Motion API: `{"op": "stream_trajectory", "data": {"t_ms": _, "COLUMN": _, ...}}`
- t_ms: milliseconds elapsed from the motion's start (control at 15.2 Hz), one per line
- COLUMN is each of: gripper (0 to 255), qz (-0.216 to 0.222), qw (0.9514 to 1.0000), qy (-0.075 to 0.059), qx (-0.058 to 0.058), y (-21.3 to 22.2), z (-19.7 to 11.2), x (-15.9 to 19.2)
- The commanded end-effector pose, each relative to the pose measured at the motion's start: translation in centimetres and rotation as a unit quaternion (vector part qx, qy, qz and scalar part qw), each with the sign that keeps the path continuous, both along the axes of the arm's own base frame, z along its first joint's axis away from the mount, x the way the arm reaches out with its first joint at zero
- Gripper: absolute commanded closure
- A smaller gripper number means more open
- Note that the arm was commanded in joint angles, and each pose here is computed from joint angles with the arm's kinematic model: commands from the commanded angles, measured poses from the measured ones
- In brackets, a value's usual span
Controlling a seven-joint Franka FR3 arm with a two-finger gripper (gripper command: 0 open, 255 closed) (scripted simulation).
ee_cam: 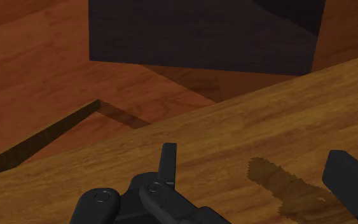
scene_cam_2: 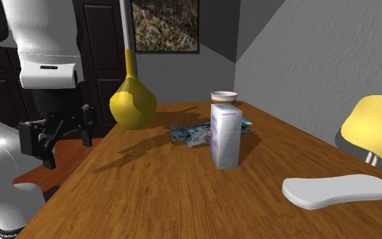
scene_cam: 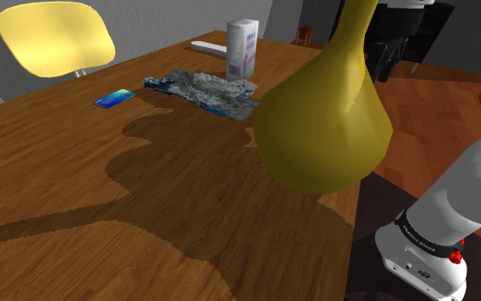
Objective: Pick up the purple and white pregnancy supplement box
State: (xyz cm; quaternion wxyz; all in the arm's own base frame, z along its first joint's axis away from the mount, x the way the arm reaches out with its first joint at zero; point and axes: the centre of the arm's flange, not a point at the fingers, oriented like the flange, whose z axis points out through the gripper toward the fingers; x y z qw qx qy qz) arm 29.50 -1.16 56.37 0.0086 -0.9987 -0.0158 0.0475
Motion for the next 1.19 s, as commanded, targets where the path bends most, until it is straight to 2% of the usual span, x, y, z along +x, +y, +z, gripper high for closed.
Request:
{"op": "stream_trajectory", "data": {"t_ms": 0, "gripper": 0, "qz": 0.000, "qw": 1.0000, "qy": 0.000, "qx": 0.000, "y": 0.0, "z": 0.0, "x": 0.0}}
{"op": "stream_trajectory", "data": {"t_ms": 264, "gripper": 0, "qz": -0.066, "qw": 0.9978, "qy": -0.007, "qx": -0.003, "y": 3.9, "z": 1.3, "x": 3.0}}
{"op": "stream_trajectory", "data": {"t_ms": 528, "gripper": 0, "qz": -0.131, "qw": 0.9913, "qy": -0.013, "qx": -0.006, "y": 7.4, "z": 2.6, "x": 6.4}}
{"op": "stream_trajectory", "data": {"t_ms": 792, "gripper": 0, "qz": -0.196, "qw": 0.9804, "qy": -0.019, "qx": -0.009, "y": 10.5, "z": 4.0, "x": 10.2}}
{"op": "stream_trajectory", "data": {"t_ms": 1122, "gripper": 0, "qz": -0.275, "qw": 0.9609, "qy": -0.027, "qx": -0.013, "y": 13.5, "z": 5.8, "x": 15.5}}
